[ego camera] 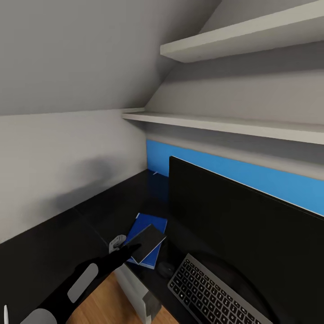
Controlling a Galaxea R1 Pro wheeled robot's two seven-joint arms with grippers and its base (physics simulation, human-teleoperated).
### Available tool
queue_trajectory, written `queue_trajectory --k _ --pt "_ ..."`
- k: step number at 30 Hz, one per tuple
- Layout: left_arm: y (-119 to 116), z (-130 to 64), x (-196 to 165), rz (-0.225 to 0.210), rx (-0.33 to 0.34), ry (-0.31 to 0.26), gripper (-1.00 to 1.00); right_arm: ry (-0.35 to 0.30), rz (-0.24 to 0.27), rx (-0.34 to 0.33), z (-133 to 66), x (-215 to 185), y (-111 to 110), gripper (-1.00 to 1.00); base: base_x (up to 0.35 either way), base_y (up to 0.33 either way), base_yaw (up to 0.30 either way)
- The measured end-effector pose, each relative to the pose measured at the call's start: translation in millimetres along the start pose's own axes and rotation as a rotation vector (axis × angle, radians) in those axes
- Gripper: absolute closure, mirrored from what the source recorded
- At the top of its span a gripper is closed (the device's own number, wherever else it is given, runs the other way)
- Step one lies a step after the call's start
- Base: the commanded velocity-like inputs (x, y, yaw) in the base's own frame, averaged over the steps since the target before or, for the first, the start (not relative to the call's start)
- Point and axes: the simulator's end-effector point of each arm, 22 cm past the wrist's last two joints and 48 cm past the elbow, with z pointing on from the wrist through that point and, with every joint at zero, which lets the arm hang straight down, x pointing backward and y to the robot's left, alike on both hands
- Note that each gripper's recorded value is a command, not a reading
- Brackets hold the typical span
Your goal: In the bedroom, organize the workspace by keeping the computer under the desk, ensuring the monitor is on the desk, placing the keyboard on the desk next to the monitor, placing the mouse on the desk next to the keyboard, moving the folder from the swivel chair onto the desk next to the mouse, stacking the notebook on top of the folder with the pen on top of the notebook, and positioning the swivel chair next to the desk.
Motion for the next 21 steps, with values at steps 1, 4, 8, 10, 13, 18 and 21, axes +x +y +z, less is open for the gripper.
queue_trajectory --k 1,4,8,10,13,18,21 --pt "0.0 0.0 0.0 0.000 0.000 0.000 -1.00 0.000 0.000 -0.001 0.0 -0.1 0.3 -1.00 0.000 0.000 0.000" --pt "0.0 0.0 -0.1 0.000 0.000 0.000 -1.00 -0.001 0.001 -0.003 0.3 -0.7 2.2 -1.00 0.000 0.000 0.000" --pt "0.0 0.0 0.0 0.000 0.000 0.000 -1.00 -0.003 0.005 -0.007 0.9 -1.9 5.9 -1.00 0.000 0.000 0.068" --pt "0.5 0.0 0.1 0.000 -0.001 0.000 -1.00 -0.003 0.007 -0.008 1.1 -2.3 7.5 -1.00 0.000 0.000 0.178" --pt "2.2 -0.2 0.1 0.000 -0.003 0.001 -1.00 -0.002 0.008 -0.008 1.0 -2.0 8.3 -1.00 0.000 0.000 0.218" --pt "3.9 0.4 1.4 -0.001 -0.006 0.004 -1.00 0.002 0.009 -0.009 0.6 -1.0 8.9 -1.00 0.000 0.000 0.200" --pt "4.9 0.7 2.0 -0.002 -0.007 0.005 -1.00 0.004 0.010 -0.010 0.3 -0.3 9.1 -1.00 0.000 0.000 0.156"
